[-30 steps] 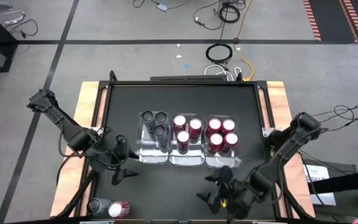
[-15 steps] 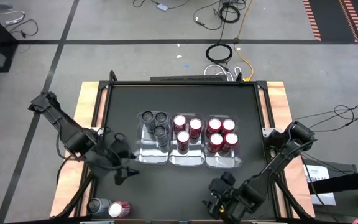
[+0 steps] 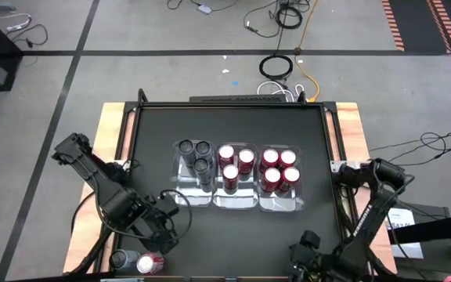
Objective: Sort soda cans
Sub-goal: Put the red-white soda can into the center transparent bin
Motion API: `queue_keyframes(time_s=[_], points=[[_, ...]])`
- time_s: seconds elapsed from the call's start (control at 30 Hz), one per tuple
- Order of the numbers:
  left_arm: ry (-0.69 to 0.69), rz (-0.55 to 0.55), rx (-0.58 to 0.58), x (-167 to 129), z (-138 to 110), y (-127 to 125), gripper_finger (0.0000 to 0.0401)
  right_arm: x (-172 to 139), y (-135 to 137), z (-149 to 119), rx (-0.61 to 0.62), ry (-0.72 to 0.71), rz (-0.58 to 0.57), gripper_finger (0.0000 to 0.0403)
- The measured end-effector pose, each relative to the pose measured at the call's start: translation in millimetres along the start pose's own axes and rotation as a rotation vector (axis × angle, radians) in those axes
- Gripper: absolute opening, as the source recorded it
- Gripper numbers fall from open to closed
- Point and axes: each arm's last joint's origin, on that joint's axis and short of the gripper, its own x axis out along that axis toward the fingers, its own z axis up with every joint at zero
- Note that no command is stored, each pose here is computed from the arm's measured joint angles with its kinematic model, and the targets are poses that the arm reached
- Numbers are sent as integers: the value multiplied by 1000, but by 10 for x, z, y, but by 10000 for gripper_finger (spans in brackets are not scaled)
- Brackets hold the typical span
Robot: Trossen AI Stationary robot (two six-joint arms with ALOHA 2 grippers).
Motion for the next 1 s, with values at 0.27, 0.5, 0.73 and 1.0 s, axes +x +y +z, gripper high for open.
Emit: queue_keyframes(time_s=[0.27,0.5,0.73,1.0], points=[[28,-66,-6,101,-48,-143,358,-88,39,-139,70,4,41,396],[-27,-52,51,182,-222,-232,358,-131,116,-190,200,11,116,396],[-17,-46,190,215,-470,-286,358,-134,146,-150,348,-85,150,396],[25,-29,313,372,-764,-374,358,-128,202,-106,508,-93,208,396]])
